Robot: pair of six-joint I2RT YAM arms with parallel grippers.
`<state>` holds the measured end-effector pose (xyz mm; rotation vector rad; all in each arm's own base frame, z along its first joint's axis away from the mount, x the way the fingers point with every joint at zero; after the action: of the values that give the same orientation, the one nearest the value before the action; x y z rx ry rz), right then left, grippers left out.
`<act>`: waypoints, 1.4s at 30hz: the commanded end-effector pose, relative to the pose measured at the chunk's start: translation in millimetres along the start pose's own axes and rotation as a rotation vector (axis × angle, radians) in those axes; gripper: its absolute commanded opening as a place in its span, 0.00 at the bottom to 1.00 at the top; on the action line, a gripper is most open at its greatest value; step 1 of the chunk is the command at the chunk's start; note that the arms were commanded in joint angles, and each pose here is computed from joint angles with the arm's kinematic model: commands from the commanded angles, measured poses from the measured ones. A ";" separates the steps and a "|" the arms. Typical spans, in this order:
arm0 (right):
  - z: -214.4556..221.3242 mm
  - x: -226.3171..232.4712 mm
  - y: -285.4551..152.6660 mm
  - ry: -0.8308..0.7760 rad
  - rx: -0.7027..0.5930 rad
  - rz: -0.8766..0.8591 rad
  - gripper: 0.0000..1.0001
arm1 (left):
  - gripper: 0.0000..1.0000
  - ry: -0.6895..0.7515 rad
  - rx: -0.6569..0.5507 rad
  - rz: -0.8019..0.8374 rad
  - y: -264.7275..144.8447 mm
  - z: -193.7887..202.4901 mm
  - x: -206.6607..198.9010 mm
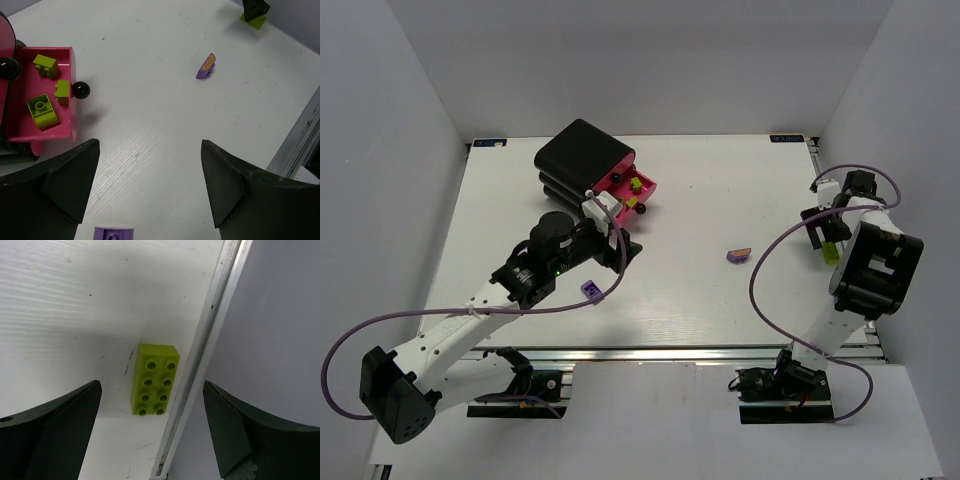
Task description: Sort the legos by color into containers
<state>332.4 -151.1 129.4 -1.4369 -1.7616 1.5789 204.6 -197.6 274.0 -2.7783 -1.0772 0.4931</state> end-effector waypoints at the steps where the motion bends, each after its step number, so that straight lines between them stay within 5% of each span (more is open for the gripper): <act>1: -0.4 -15.5 9.3 -0.007 0.012 0.009 0.87 | 0.92 0.011 -0.016 0.000 0.5 -3.1 -0.8; 11: 10.2 -8.9 35.3 0.010 0.050 -0.087 0.71 | 0.92 -0.008 0.017 -0.029 9.3 5.5 8.1; 17: 11.9 3.6 39.7 0.025 0.047 -0.198 0.30 | 0.92 -0.005 0.013 -0.041 8.8 5.6 9.3; 24: -0.5 27.9 16.8 0.030 -0.047 -0.379 0.05 | 0.92 0.000 -0.012 -0.055 4.3 2.3 9.8; 34: -161.8 108.7 -115.4 -0.259 -0.625 -0.555 0.00 | 0.91 0.007 -0.091 -0.124 -4.6 -2.4 15.7; 42: -297.9 212.6 -160.1 -0.437 -0.816 -0.659 0.00 | 0.92 0.032 -0.229 -0.305 -27.2 -12.8 31.3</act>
<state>402.9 168.1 295.8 -0.6465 -2.9731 0.9530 211.1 -169.1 270.2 -2.7087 -1.4311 0.3851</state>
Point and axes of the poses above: each gripper's point midway between its finger pads, its own y axis out along the fingers, its own x axis along the line the jaws close on, z = x × y, the point moved 8 cm from there along -y, back along the fingers, and after that the axes turned 11 degrees about -y, right-handed, at the moved point
